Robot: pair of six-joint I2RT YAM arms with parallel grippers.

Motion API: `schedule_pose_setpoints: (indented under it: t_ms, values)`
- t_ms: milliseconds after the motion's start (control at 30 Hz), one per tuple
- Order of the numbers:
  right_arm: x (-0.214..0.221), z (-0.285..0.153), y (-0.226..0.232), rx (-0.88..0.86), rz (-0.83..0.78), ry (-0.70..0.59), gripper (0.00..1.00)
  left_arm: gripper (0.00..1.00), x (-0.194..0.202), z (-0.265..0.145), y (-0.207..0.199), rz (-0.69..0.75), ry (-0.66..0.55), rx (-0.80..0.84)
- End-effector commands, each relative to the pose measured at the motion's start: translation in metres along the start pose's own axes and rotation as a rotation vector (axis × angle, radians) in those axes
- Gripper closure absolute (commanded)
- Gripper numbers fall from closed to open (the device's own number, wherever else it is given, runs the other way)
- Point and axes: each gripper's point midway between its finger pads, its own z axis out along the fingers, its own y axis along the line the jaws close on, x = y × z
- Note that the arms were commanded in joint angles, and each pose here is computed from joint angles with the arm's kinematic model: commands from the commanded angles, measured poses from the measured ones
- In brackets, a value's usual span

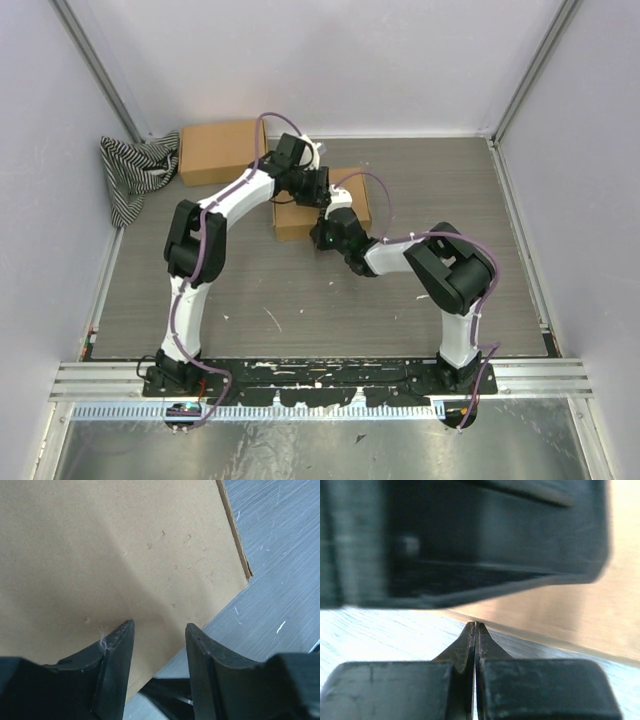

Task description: Fold the paper box

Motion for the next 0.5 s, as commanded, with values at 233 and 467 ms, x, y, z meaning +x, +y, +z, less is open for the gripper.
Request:
schedule_pose_setpoints:
  t_ms: [233, 467]
  values:
    - [-0.118, -0.093, 0.006, 0.082, -0.070, -0.274, 0.97, 0.36, -0.026, -0.108, 0.010, -0.037, -0.168, -0.189]
    - [-0.118, -0.122, -0.024, 0.277, -0.116, -0.149, 0.89, 0.33, 0.009, -0.141, 0.008, -0.080, -0.279, -0.186]
